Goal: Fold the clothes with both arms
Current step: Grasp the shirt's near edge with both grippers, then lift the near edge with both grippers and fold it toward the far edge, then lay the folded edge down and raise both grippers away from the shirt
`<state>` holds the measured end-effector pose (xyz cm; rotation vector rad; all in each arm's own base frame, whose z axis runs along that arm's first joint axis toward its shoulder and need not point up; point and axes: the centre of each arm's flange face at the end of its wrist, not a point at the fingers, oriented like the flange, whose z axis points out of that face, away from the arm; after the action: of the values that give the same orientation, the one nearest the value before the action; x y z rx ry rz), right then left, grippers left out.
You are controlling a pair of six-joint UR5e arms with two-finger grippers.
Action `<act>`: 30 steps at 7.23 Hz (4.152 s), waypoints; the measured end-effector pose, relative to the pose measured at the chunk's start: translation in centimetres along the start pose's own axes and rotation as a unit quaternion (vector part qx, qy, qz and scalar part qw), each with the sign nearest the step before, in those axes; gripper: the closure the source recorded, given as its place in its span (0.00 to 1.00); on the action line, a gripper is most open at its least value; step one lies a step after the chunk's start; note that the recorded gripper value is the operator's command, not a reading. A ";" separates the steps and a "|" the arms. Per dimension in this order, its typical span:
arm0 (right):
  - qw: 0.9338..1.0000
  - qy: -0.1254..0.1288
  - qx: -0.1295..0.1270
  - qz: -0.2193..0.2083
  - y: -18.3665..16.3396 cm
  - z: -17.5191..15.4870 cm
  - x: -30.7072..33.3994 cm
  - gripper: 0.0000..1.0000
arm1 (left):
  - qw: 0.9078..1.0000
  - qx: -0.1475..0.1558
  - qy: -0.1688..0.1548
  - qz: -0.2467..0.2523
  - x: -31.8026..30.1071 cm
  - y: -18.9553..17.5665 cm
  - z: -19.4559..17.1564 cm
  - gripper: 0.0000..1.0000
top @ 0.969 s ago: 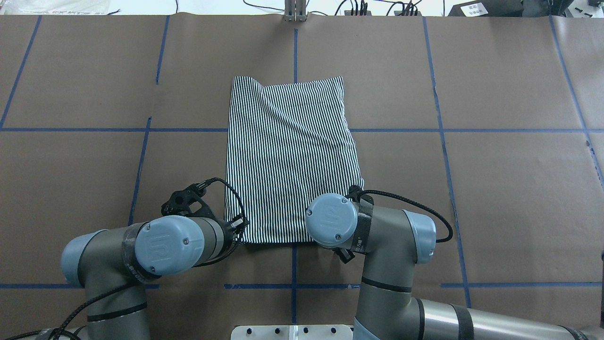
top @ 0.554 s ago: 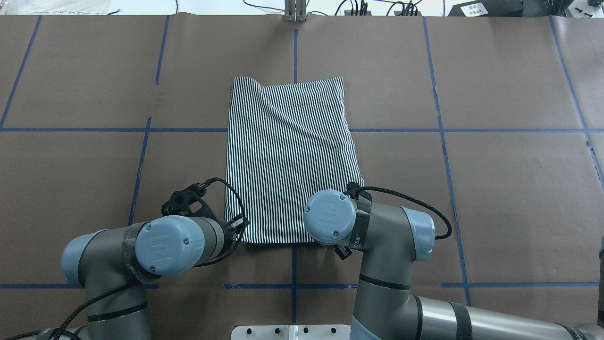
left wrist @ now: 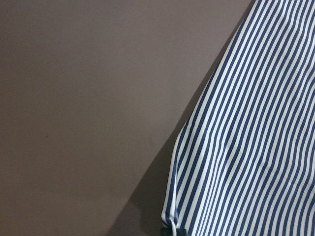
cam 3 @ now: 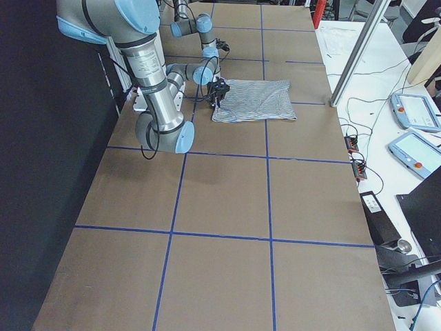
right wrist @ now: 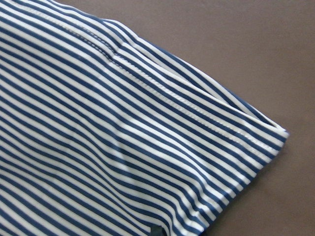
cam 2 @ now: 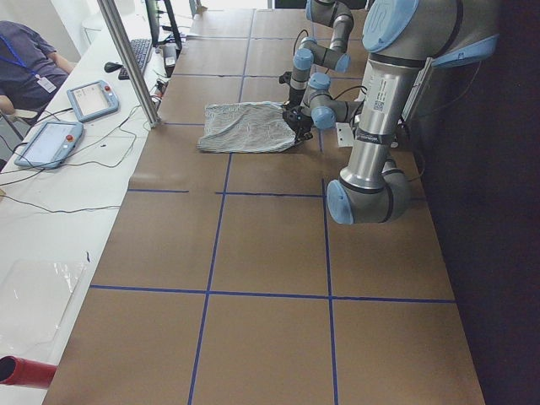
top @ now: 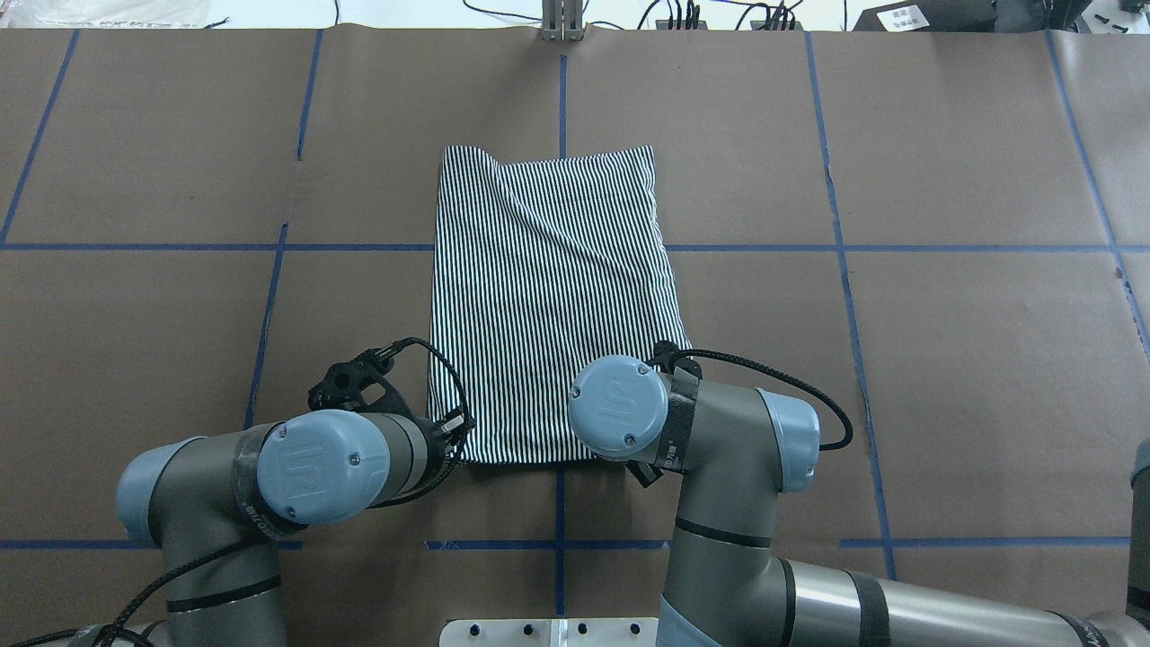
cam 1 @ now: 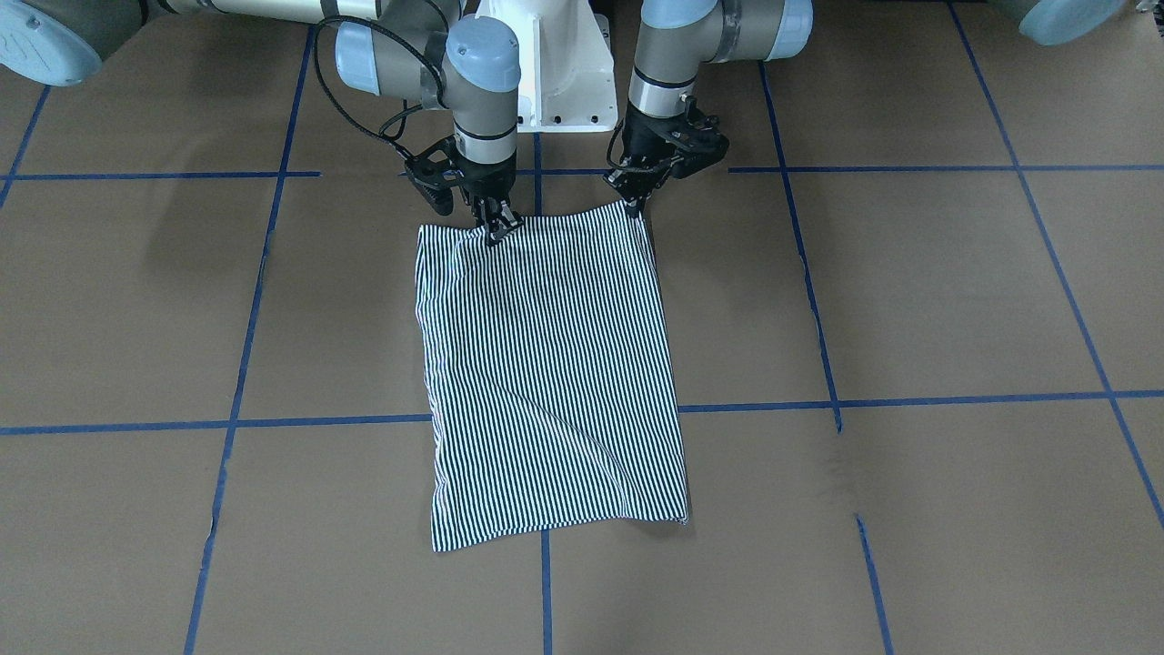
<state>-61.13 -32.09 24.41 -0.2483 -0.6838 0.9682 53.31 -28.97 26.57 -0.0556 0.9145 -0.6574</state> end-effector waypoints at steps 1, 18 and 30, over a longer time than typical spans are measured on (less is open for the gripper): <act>1.000 -0.003 0.000 0.000 0.1 -0.3 -0.3 0.90 | 1.000 0.000 0.000 0.000 0.0 0.0 0.0 1.00; 0.993 -0.077 -0.063 -0.066 -0.2 -9.3 3.4 1.00 | 0.998 -0.056 0.032 0.022 -1.8 4.3 -10.3 1.00; 0.977 -0.153 0.039 -0.142 -11.1 -2.2 -19.5 0.90 | 0.987 0.086 0.106 -0.081 8.8 -17.3 1.1 0.07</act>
<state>-59.64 -54.07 19.82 0.0716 -0.9323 0.7621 49.25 -47.95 26.39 0.0966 1.0616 -0.9029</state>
